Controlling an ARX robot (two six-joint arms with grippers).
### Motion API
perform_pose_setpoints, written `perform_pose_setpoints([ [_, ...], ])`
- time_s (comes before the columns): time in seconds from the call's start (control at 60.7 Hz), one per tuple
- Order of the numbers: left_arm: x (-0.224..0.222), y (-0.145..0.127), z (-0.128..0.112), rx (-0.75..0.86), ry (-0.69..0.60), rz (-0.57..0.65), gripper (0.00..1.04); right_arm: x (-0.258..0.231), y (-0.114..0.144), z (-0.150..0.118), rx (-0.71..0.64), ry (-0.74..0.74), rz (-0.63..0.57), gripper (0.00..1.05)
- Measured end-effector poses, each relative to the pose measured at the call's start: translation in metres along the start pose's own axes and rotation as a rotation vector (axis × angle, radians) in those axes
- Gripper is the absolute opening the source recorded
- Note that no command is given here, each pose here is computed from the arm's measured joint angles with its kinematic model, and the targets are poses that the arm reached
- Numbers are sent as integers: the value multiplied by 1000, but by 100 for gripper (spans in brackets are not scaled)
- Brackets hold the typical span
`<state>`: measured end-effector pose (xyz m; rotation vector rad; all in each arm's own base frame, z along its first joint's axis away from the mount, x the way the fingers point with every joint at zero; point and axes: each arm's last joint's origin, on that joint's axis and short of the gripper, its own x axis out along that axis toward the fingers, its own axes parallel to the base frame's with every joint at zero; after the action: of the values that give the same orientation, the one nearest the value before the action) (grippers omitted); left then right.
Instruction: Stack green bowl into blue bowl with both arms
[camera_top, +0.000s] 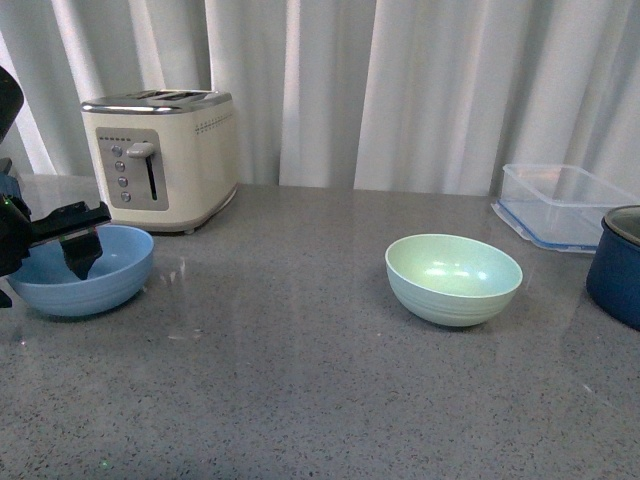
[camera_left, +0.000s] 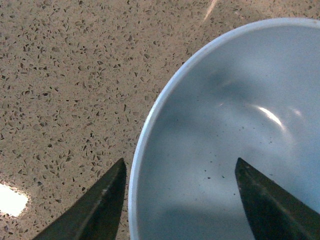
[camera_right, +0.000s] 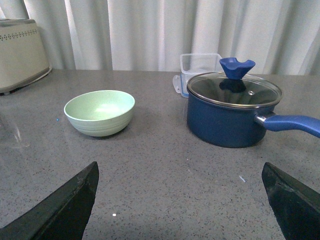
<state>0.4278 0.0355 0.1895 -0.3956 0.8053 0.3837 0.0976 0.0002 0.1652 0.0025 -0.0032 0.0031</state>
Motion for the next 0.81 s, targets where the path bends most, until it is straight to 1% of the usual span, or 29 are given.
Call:
perform_pose_setpoints([
  [0.082, 0, 1, 1, -2, 0, 1, 45, 0, 0, 0, 0, 0, 0, 95],
  [0.115, 0, 2, 1, -3, 0, 0, 40, 0, 0, 0, 0, 0, 0, 95],
  [0.148, 0, 2, 1, -5, 3, -8, 31, 0, 0, 0, 0, 0, 0, 95],
  [0.33, -13, -2, 6, -5, -12, -48, 4, 0, 0, 0, 0, 0, 0, 95],
  [0.445, -30, -11, 9, 6, -35, -77, 4, 0, 0, 0, 0, 0, 0, 95],
  [0.593, -55, -41, 8, 47, -73, -162, 4, 0, 0, 0, 0, 0, 0, 95],
  [0.692, -64, -67, -1, 89, -72, -213, 4, 0, 0, 0, 0, 0, 0, 95],
  [0.807, -64, -93, -21, 132, -41, -263, 4, 0, 0, 0, 0, 0, 0, 95],
])
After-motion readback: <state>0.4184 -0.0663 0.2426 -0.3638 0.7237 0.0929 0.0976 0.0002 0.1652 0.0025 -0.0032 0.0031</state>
